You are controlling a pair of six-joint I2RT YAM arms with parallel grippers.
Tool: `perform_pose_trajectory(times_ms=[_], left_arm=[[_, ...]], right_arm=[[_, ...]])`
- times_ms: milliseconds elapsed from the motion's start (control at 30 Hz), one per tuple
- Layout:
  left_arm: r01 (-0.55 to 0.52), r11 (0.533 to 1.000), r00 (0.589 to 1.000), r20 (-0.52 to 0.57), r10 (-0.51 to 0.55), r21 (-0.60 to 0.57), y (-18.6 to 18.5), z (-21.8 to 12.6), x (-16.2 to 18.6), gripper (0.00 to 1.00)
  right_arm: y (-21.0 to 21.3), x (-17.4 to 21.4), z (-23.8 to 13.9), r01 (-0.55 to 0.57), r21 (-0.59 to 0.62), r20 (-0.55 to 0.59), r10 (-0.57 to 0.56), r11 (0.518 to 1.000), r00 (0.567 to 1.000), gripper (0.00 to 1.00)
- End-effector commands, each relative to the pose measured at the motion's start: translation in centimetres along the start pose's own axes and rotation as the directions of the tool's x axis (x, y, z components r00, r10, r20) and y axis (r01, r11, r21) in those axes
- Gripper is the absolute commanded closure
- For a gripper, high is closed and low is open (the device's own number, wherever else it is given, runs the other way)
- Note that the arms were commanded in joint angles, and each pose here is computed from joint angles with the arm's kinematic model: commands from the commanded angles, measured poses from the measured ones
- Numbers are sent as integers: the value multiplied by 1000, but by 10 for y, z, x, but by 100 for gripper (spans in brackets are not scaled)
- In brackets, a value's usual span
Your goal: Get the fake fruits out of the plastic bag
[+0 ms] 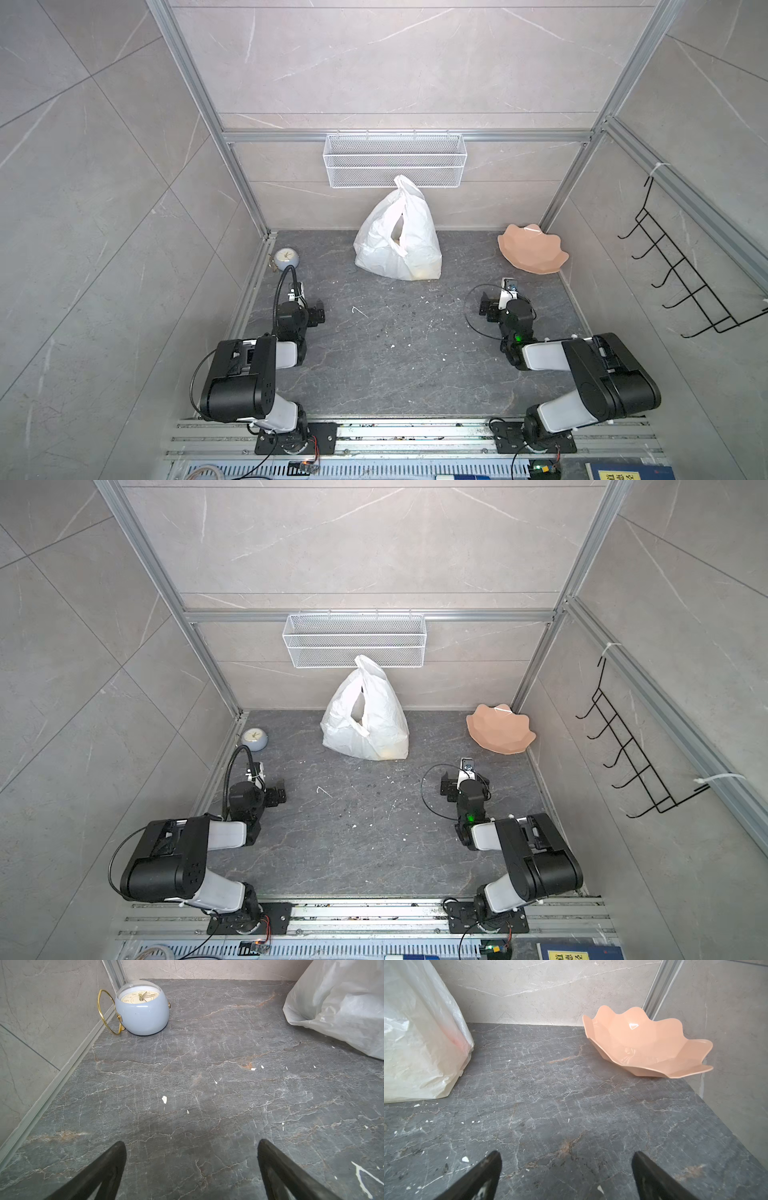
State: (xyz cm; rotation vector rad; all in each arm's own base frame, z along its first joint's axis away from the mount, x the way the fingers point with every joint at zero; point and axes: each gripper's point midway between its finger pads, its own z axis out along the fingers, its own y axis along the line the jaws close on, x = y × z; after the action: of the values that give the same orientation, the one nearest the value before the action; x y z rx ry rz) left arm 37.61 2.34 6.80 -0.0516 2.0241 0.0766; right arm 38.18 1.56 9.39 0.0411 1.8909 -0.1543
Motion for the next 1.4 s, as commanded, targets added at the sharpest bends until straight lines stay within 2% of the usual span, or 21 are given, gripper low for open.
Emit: perform_pose_trajectory(times_ms=[0, 1133, 1367], left_arm=[[23, 1000, 998, 56, -23, 16, -1, 1, -20, 0], [26, 1000, 998, 56, -26, 13, 0, 0, -20, 0], [0, 1000, 995, 103, 2, -20, -3, -18, -35, 0]], right_arm=[[0, -4, 2, -5, 1, 10, 5, 1000, 1000, 0], [-1, -4, 2, -3, 2, 12, 3, 1000, 1000, 0], [12, -12, -20, 44, -73, 91, -37, 996, 995, 0]])
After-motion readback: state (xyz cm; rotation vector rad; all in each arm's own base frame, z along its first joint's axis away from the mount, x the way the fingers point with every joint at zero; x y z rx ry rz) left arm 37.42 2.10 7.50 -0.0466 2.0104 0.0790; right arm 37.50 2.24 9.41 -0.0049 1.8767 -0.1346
